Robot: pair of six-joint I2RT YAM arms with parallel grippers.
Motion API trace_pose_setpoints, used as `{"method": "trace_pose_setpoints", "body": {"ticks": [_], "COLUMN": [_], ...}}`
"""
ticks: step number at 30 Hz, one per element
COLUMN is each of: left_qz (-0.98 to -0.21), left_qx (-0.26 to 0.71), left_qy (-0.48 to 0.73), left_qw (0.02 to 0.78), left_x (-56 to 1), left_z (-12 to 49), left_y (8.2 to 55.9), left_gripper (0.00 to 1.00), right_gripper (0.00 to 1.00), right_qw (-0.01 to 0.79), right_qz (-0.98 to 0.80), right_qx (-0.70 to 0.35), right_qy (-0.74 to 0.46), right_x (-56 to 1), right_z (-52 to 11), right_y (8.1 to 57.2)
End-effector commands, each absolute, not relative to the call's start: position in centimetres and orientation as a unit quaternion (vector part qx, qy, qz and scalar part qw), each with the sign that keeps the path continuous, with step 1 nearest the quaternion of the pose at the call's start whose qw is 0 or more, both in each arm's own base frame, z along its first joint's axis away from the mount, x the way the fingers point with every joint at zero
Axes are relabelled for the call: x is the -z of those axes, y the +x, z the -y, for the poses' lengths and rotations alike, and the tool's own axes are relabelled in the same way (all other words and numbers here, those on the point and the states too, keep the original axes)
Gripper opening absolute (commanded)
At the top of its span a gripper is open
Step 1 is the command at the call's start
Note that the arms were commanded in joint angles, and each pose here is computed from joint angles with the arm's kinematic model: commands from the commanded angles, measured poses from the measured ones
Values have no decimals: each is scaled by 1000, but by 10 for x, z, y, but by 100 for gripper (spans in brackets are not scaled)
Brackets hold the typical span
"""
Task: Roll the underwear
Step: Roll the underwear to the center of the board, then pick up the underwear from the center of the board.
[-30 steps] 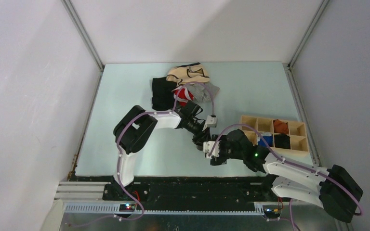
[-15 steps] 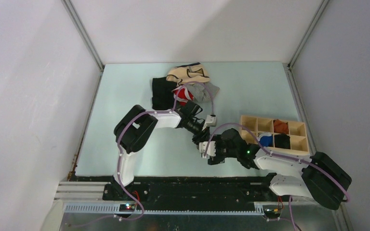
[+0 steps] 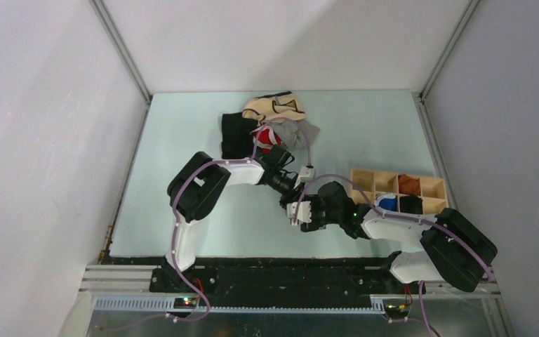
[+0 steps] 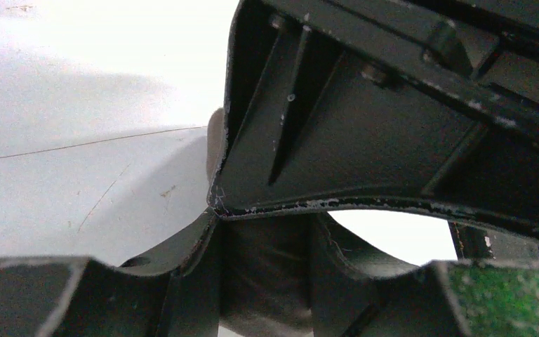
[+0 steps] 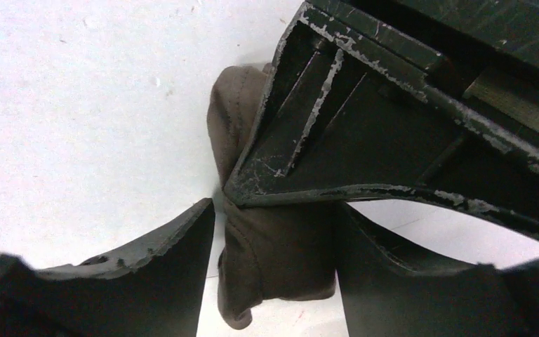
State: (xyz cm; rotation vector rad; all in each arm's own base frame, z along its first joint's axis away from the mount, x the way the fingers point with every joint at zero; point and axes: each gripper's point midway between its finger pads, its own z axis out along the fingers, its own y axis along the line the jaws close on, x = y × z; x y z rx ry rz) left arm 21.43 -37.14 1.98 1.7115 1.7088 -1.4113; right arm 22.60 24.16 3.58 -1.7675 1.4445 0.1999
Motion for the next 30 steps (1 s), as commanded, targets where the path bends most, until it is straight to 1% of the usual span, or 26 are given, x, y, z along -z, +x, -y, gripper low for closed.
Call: {"method": "trace_pose_setpoints", "body": {"ticks": [1,2,3,4,6,7,8,9,10,11,12,15,19,22,25,28,30], "left_qz": [-687,-686,-685,-685,-688,-692,-696,-700,-704,-711,-721,-733,-757,-771,-782,-793,-797], "left_qx": [460,463,467,469,469,466,465,463,461,455,453,452,463,457,449,442,434], "left_qy": [562,561,558,557,554,551,547,544,540,536,524,503,450,422,404,382,377], "left_qw": [-22,-21,-22,-22,-19,-15,-12,-6,5,20,33,75,104,135,153,170,183], "left_x": [47,46,45,45,44,44,42,40,36,31,27,-2,-48,-73,-93,-107,-117], "left_z": [314,315,316,316,316,316,318,318,321,320,320,317,289,261,241,224,217], "left_y": [145,146,146,147,150,153,156,160,166,174,184,208,237,258,265,278,284], "left_gripper": [25,25,26,27,31,38,42,55,68,92,97,99,99,100,99,99,100], "right_gripper": [59,56,50,47,31,27,17,11,1,0,0,0,0,0,0,0,0], "right_qw": [393,380,375,358,344,342,333,332,315,303,298,288,300,319,326,334,323], "right_qz": [-563,-560,-553,-555,-554,-553,-556,-556,-563,-570,-573,-580,-599,-625,-642,-657,-670], "right_qx": [-79,-77,-73,-72,-66,-62,-62,-60,-60,-65,-69,-81,-111,-137,-159,-156,-140], "right_qy": [-723,-733,-740,-748,-755,-757,-760,-759,-762,-761,-761,-757,-734,-699,-676,-658,-654], "right_x": [-30,-24,-23,-16,-11,-10,-6,-6,0,4,6,6,-16,-46,-79,-110,-124], "right_z": [-248,-246,-246,-243,-242,-242,-240,-240,-234,-229,-227,-224,-234,-243,-244,-236,-219], "right_y": [231,229,229,225,226,227,227,229,226,224,223,217,216,225,229,235,235]}}
